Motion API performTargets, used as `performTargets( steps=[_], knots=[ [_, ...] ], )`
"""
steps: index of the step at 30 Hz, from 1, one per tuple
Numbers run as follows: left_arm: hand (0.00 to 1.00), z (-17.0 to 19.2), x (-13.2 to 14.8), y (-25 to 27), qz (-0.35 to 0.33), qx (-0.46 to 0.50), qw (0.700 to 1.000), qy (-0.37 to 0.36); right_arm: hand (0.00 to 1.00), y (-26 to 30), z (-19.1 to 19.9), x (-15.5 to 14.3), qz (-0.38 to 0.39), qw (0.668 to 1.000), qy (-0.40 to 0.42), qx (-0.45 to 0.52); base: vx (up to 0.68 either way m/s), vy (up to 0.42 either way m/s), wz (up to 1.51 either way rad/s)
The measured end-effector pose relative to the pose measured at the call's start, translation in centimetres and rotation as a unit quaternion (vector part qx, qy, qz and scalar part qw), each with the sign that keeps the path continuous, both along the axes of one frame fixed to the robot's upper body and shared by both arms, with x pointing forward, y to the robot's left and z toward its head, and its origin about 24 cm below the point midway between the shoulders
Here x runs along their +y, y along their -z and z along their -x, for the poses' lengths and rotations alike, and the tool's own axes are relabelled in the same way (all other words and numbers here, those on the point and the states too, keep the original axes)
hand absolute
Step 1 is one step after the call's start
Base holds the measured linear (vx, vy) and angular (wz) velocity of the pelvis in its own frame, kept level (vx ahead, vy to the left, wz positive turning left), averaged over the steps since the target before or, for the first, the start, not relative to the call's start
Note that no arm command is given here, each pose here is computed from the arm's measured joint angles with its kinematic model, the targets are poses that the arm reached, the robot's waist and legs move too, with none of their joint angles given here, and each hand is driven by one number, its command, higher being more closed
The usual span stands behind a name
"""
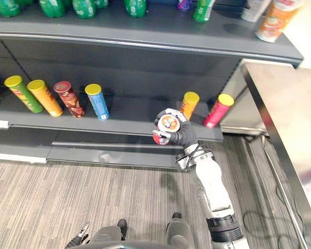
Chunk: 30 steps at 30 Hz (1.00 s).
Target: Put the gum and the chips on the shelf.
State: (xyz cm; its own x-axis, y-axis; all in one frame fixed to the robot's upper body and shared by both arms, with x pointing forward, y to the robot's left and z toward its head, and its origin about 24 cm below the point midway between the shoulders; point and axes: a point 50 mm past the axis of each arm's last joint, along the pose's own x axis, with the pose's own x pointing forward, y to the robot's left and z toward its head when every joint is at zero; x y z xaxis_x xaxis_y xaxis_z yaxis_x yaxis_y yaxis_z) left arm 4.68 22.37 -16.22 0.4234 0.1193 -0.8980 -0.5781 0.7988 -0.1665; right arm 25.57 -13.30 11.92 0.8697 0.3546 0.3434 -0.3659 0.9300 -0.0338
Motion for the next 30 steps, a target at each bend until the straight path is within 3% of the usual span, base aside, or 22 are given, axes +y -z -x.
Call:
performTargets(
  steps=[4,8,22,30],
  knots=[
    [0.00,0.1,-1.6,0.4,0.022,0.003,1.000,-0.014,1.00,0.1,0.1,-0.3,0.002,1.000,0.003,0.002,0.10,-0.379,0.64],
    [0.00,0.0,-1.4,0.4,0.018,0.004,1.000,-0.013,1.00,0.4,0.2,-1.3,0.000,1.000,0.022,0.008,0.08,-0.195,0.81],
    [0.00,0.4,-1.2,0.5,-0.022,0.034,0.999,0.028,1.00,1.7,-0.1,-2.6,-0.008,0.994,0.100,0.034,0.02,0.033,0.04],
    [0.00,0.5,-1.4,0.6,-0.028,0.044,0.998,0.037,1.00,-1.3,-1.6,-3.2,-0.008,0.993,0.117,-0.023,-0.01,-0.003,-0.11]
  ],
)
